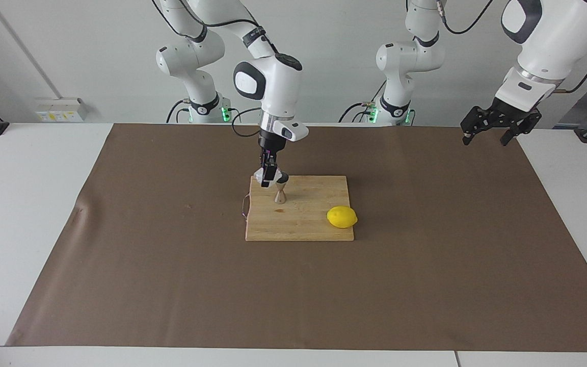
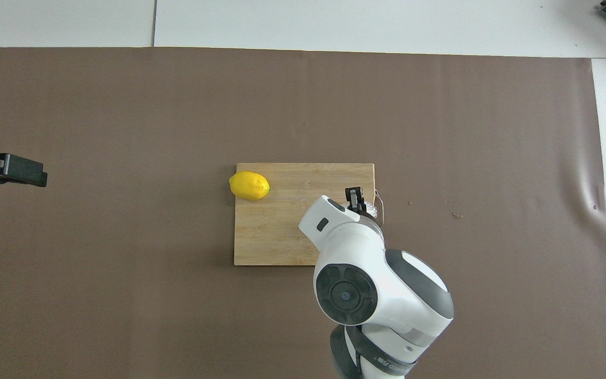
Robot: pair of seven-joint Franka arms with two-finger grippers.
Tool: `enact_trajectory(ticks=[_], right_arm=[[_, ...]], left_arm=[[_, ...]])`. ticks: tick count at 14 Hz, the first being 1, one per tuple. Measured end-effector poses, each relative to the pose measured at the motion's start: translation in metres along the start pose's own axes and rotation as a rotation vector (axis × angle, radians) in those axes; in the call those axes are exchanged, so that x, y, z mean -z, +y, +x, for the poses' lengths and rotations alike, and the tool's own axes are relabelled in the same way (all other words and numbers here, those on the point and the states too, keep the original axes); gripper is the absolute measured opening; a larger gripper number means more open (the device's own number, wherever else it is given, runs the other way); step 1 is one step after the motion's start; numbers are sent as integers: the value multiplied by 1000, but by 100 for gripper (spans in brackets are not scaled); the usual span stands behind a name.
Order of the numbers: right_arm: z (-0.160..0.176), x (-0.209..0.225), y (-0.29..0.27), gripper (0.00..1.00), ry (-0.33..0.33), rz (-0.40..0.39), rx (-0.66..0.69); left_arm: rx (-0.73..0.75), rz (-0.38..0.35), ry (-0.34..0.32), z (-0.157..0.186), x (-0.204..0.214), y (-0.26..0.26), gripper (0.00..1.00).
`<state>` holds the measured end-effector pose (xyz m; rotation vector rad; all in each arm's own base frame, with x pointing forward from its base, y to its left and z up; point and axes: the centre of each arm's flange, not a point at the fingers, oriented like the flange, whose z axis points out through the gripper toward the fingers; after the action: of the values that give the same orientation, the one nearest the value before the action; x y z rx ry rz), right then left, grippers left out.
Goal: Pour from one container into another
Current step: 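Tilt the white cup with the right gripper above the metal cup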
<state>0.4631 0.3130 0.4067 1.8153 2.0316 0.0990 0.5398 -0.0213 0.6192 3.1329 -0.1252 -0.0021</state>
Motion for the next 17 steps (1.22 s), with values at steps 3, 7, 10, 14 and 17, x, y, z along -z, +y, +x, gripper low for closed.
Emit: enact_trajectory(ticks=[3,7,10,14,17], right_arm=[[0,-1,0,52,-7,-5,8],[0,-1,-1,52,-10,-8,7],[0,-1,-1,52,-16,-14,-3],[1,-1,-1,52,-17,-15,-4],[1,-1,-1,52,-18,-15,-7]], left_arm=[[0,0,0,0,0,0,100],[0,0,0,0,0,0,100],[0,0,0,0,0,0,100],[0,0,0,0,0,0,100],[0,0,0,0,0,0,100]])
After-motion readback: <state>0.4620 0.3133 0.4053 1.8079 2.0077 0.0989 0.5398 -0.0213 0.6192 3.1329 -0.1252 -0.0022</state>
